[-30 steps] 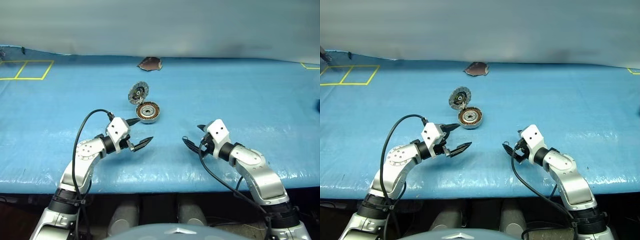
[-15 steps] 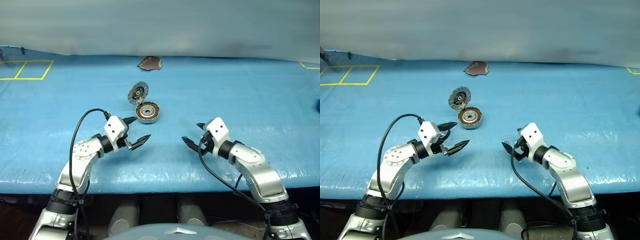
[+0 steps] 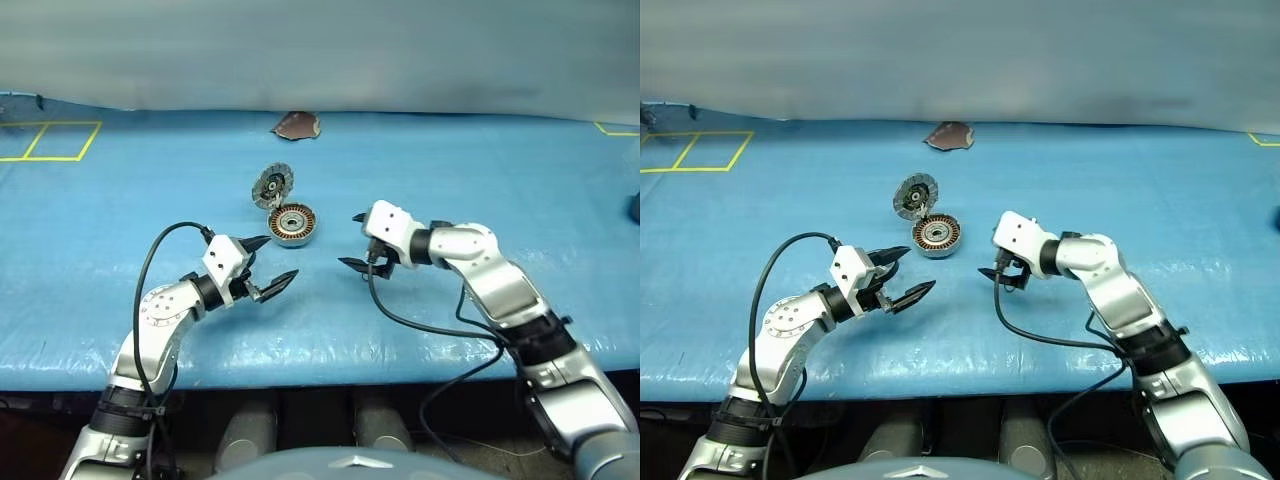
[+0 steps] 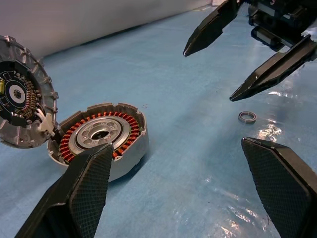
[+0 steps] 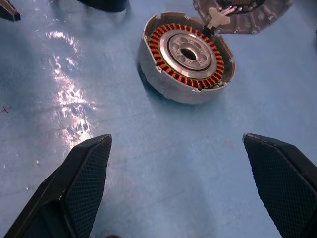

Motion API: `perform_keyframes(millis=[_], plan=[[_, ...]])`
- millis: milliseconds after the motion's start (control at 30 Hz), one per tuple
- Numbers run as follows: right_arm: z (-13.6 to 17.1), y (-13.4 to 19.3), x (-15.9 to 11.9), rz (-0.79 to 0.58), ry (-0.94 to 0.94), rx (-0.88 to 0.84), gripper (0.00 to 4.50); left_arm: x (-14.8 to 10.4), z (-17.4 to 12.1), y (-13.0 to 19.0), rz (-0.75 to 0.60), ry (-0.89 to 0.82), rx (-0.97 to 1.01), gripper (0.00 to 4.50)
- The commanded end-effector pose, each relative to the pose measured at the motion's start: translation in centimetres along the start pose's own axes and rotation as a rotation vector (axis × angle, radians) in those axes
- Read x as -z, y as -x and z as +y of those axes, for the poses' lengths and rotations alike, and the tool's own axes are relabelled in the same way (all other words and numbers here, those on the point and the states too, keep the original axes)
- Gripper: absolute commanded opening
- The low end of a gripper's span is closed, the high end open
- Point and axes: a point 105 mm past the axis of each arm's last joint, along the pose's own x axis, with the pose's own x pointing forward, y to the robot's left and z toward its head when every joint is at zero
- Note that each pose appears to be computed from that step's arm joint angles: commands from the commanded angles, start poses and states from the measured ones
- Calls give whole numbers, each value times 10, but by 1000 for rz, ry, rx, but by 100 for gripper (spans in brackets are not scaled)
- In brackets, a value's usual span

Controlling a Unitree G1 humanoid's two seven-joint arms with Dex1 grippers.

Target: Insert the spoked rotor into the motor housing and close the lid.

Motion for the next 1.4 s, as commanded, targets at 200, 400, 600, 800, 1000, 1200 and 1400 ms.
perform_keyframes(millis=[200,400,600,800,1000,1200,1400], plan=[[-13,-34,-14,129,276,-137,448,-15,3,6,-47,-44,-36,450],[-26,-50,-30,138,352,-143,448,-14,3,9,-48,-41,-58,450],[-23,-66,-51,111,411,-185,448,-12,0,11,-46,-30,-68,450],[-19,-78,-60,120,449,-232,448,-11,-1,13,-43,-25,-78,450],[-19,-85,-54,167,452,-272,448,-9,-5,15,-41,-18,-87,450],[-10,-93,-47,197,445,-336,448,-7,-5,18,-35,-13,-103,450],[-7,-100,-50,200,455,-348,448,-6,-5,20,-30,-12,-117,450]])
